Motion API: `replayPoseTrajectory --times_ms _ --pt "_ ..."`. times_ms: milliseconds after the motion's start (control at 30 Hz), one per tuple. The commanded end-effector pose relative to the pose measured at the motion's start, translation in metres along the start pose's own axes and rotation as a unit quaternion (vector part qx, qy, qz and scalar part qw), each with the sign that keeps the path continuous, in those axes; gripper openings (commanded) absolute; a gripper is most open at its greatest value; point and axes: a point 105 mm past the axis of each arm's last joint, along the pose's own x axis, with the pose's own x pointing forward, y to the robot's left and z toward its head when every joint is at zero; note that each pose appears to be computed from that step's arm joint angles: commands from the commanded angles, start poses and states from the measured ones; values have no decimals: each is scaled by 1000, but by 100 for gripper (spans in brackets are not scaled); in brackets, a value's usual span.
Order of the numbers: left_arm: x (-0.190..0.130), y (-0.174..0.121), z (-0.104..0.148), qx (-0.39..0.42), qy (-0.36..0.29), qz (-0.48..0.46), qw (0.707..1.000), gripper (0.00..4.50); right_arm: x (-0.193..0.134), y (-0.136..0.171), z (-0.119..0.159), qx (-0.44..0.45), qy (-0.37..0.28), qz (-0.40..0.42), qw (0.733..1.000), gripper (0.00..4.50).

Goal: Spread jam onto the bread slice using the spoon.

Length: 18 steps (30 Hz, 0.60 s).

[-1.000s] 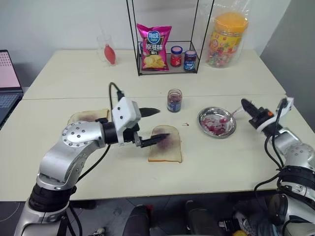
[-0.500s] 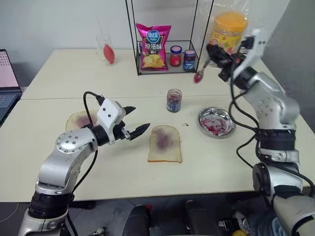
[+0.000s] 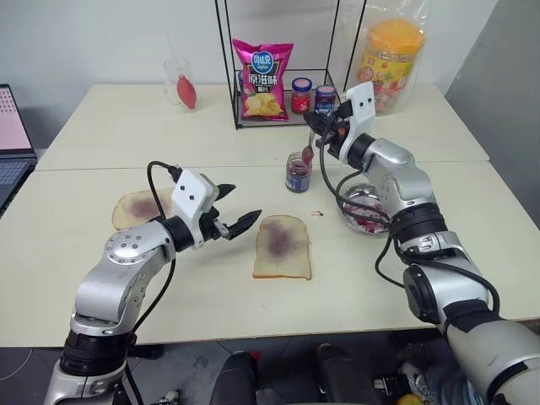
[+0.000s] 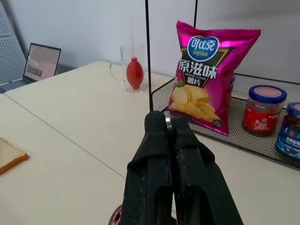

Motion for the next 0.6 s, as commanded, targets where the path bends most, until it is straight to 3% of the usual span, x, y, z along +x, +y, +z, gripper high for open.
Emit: replayPoseTrajectory --times_ms 33,467,600 --pt "0 -4 15 20 -23 -7 1000 413 7 7 28 -21 -40 16 999 1" --pt "3 -3 17 23 -24 -2 999 413 13 10 -5 -47 -4 6 999 1" --pt "3 0 15 23 -22 5 999 413 13 7 -21 7 15 -10 1000 1"
